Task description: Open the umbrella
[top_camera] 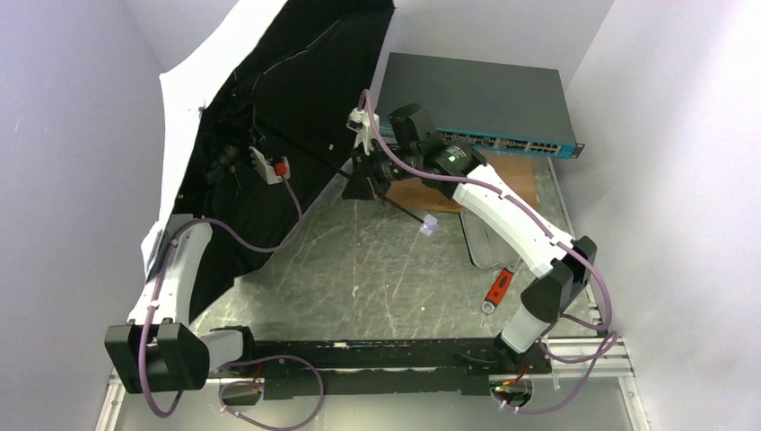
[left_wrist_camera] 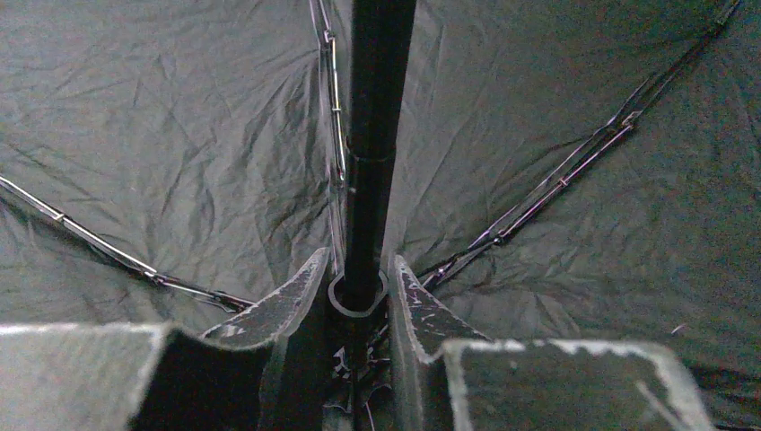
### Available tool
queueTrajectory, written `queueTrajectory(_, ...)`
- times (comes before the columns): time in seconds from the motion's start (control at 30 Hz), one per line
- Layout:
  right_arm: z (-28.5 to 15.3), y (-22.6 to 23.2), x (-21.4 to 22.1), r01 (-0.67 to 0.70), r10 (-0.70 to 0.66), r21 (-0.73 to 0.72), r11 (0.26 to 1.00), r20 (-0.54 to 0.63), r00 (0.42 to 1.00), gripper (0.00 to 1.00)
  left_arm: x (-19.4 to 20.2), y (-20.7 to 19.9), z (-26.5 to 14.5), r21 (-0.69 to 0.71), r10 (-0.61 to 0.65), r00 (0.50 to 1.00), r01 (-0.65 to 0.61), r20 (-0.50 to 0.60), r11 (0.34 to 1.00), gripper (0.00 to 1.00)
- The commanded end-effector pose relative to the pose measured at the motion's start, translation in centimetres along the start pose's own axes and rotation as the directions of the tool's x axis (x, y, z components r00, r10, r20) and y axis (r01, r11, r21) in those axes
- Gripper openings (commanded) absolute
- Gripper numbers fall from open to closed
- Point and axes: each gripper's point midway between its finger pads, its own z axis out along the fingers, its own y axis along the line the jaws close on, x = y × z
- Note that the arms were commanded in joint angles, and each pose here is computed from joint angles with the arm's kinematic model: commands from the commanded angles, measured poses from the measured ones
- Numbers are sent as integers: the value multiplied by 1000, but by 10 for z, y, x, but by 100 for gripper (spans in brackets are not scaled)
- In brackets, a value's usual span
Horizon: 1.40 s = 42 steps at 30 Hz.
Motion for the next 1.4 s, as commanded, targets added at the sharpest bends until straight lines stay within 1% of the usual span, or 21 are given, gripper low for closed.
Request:
queueTrajectory(0.0,-68,63,67,-8,-25,-168,986,-194,981,0,167,38,-90,-64,14,743,-77,-669,995,1)
queueTrajectory(0.13,-72,64,71,-5,-29,-167,986,-195,980,0,188,54,-95,-76,32,700,-122,-714,990,0)
queueTrajectory(0.27,-75,68,74,-13,-21,-176,984,-192,981,0,210,64,-104,-78,25,630,-136,-776,988,0)
queueTrajectory(0.37,-78,71,75,-15,-20,-181,983,-187,982,0,224,69,-111,-104,-1,564,-150,-826,983,0)
queueTrajectory(0.43,-78,73,75,-18,-17,-187,982,-185,983,0,230,70,-115,-110,-11,530,-156,-848,982,0)
queueTrajectory(0.57,-79,76,76,-26,-11,-198,980,-184,983,0,248,63,-124,-75,-3,427,-151,-904,986,0)
queueTrajectory(0.67,-79,77,76,-31,-8,-204,978,-187,982,0,257,58,-129,-64,-16,373,-116,-928,991,0)
queueTrajectory(0.77,-80,79,76,-34,-6,-213,976,-187,982,0,264,55,-132,-33,6,322,-117,-947,993,0)
queueTrajectory(0.87,-80,79,78,-37,-5,-214,976,-192,981,0,271,48,-133,-11,15,288,-87,-958,996,0)
queueTrajectory(1.1,-84,78,86,-34,-8,-202,979,-204,979,0,299,51,-141,11,31,218,-90,-975,996,0)
queueTrajectory(1.27,-87,71,103,-27,-15,-171,985,-242,970,0,315,63,-146,7,30,205,-113,-978,994,0)
queueTrajectory(1.37,-86,66,116,-32,-10,-150,988,-273,962,0,323,69,-148,27,54,190,-144,-980,989,0)
